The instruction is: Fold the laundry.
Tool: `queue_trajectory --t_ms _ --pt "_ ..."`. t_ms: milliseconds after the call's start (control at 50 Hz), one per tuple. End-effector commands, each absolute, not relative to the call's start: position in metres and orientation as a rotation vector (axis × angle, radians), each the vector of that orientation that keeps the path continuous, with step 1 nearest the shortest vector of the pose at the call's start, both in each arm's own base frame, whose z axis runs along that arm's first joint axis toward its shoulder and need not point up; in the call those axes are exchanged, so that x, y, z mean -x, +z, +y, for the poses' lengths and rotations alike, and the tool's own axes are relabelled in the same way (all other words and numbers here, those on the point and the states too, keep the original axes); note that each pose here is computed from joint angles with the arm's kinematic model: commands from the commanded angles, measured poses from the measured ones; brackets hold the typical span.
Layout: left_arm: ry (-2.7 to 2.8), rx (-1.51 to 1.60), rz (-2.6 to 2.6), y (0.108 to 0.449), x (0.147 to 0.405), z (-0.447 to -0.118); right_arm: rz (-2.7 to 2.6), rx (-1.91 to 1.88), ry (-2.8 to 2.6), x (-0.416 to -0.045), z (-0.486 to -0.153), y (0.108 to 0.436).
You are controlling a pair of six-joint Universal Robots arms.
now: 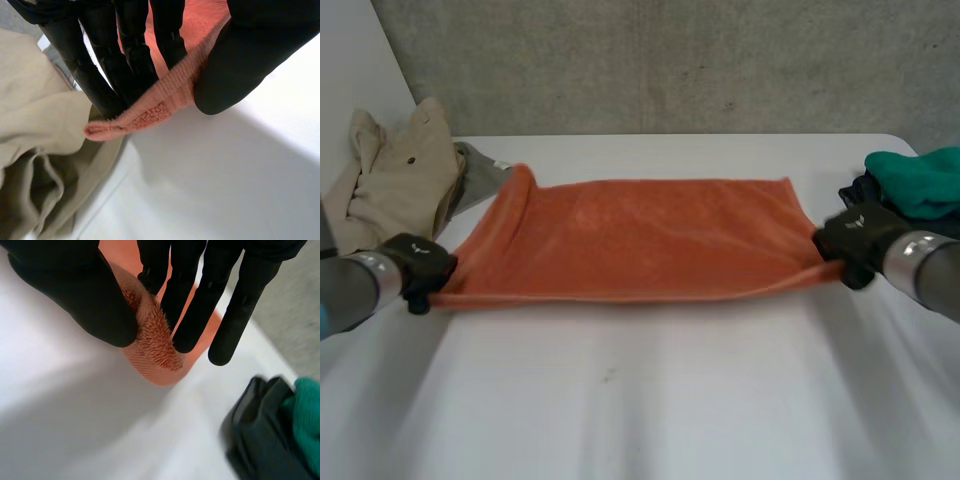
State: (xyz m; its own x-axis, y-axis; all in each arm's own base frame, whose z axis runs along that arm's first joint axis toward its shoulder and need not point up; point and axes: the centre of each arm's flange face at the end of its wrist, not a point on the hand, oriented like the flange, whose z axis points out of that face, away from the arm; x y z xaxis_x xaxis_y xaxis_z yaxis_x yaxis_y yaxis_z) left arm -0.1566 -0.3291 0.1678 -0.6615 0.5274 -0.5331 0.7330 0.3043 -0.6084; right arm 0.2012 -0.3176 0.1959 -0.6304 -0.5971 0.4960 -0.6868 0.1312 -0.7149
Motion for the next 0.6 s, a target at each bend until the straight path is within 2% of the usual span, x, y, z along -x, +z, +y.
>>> queue_trajectory --t_ms 20,80,160,260,360,400,460,480,540,560,600 --pt "-1.002 -1.354 2.310 0.196 0.133 -0.265 -2.266 -1.713 0.951 -0.159 -0.259 0.203" --pt "-0.947 -1.455 2.241 0.196 0.124 -0.256 -2.189 -1.739 0.960 -0.158 -0.261 0.202" --pt "-1.013 -1.500 2.167 0.198 0.130 -0.263 -2.219 -1.698 0.943 -0.157 -0.272 0.186" --pt "-1.249 -1.410 2.146 0.204 0.165 -0.294 -2.182 -1.665 1.029 -0.176 -0.292 0.172" --pt "-1.460 -1.273 2.050 0.221 0.196 -0.335 -2.103 -1.495 1.235 -0.192 -0.328 0.184" --pt "-1.590 -1.174 1.944 0.245 0.209 -0.358 -2.051 -1.411 1.343 -0.196 -0.344 0.198" --pt "-1.759 -1.055 1.801 0.285 0.220 -0.376 -1.880 -1.196 1.633 -0.204 -0.377 0.247" --pt "-1.885 -0.961 1.690 0.317 0.225 -0.386 -1.769 -1.061 1.794 -0.206 -0.393 0.277" --pt "-2.095 -0.782 1.509 0.369 0.227 -0.396 -1.574 -0.841 2.035 -0.203 -0.410 0.328" --pt "-2.222 -0.663 1.401 0.398 0.226 -0.398 -1.450 -0.714 2.169 -0.200 -0.415 0.356" --pt "-2.333 -0.551 1.299 0.424 0.222 -0.399 -1.319 -0.607 2.291 -0.196 -0.415 0.382"
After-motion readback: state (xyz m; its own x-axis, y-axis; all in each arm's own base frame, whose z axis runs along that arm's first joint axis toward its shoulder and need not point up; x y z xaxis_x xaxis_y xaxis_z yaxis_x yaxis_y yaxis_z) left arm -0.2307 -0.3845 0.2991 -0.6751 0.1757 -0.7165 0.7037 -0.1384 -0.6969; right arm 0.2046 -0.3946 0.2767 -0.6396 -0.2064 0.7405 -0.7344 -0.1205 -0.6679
